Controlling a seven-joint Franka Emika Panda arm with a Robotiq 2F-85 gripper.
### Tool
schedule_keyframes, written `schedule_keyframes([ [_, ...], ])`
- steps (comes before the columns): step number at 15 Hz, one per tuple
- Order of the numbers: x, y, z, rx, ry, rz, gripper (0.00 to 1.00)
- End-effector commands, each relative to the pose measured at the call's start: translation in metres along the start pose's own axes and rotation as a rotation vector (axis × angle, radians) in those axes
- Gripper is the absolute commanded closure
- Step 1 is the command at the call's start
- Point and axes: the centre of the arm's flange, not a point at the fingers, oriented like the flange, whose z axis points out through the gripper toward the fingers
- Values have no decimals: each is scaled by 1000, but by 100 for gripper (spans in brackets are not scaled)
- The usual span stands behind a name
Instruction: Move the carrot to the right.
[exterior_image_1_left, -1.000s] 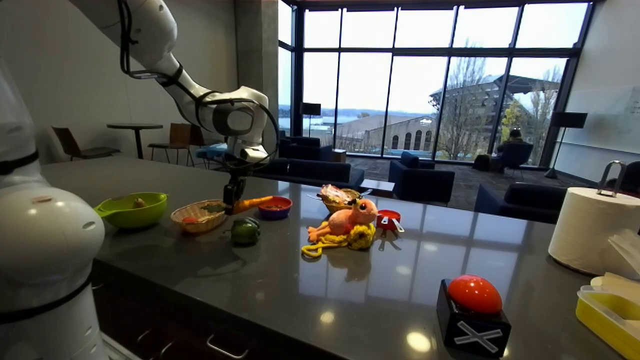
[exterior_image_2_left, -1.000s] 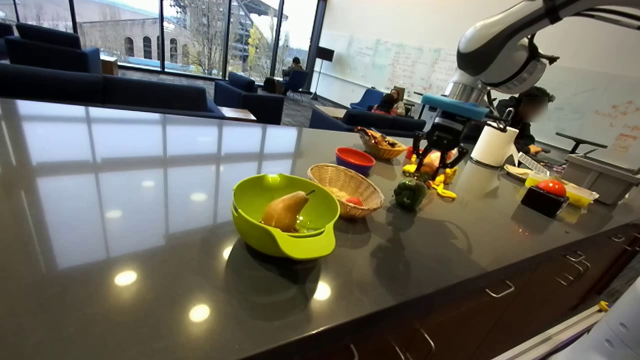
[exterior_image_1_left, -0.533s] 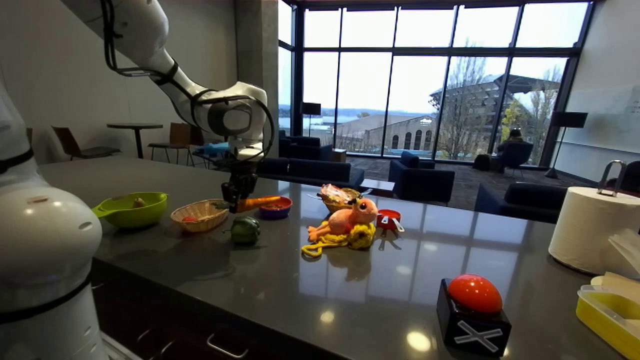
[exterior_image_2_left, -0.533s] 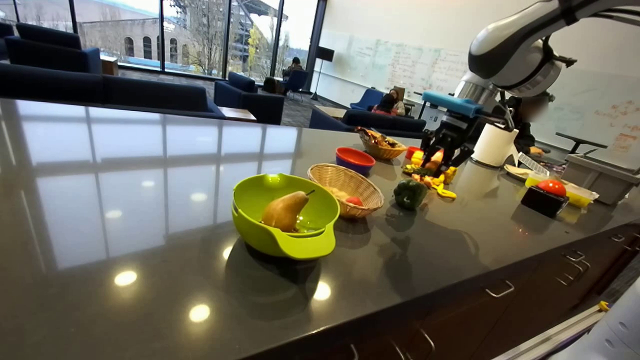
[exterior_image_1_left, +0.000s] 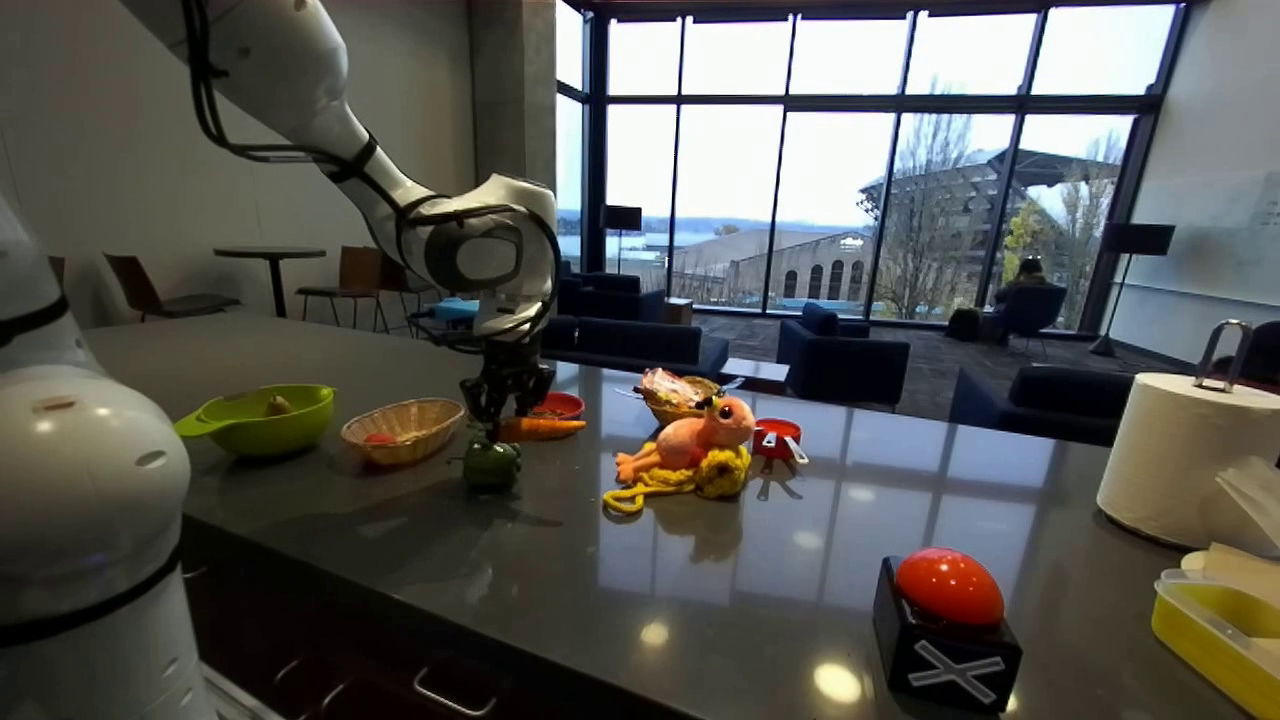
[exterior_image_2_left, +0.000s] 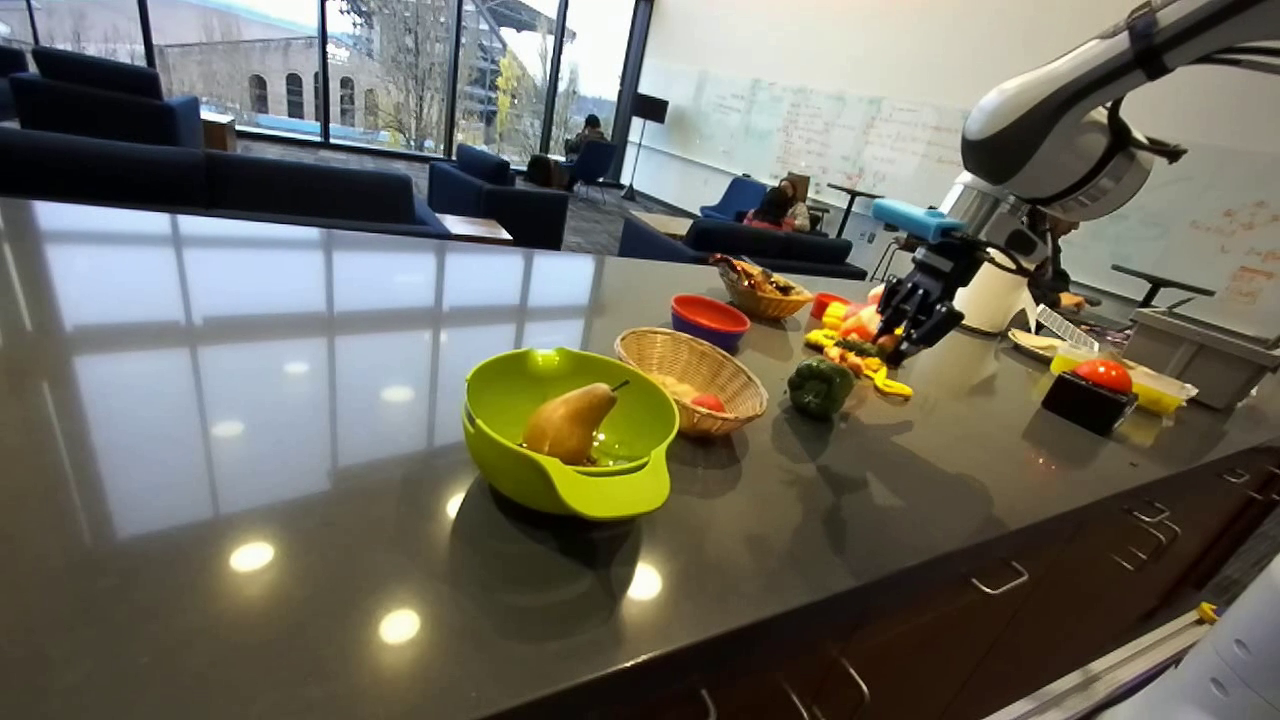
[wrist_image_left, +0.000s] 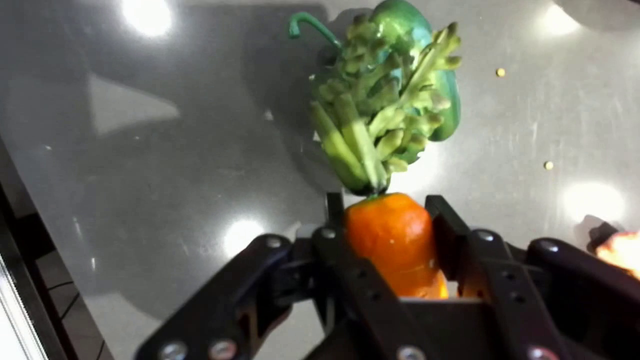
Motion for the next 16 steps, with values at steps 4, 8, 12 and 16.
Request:
schedule_keyframes([
  [4, 31, 7, 4, 70, -24, 335, 81],
  [8, 40, 6, 14, 115, -43, 526, 81],
  [12, 49, 4, 18, 175, -83, 710, 81],
  [16, 51, 1, 16, 181, -93, 739, 56],
])
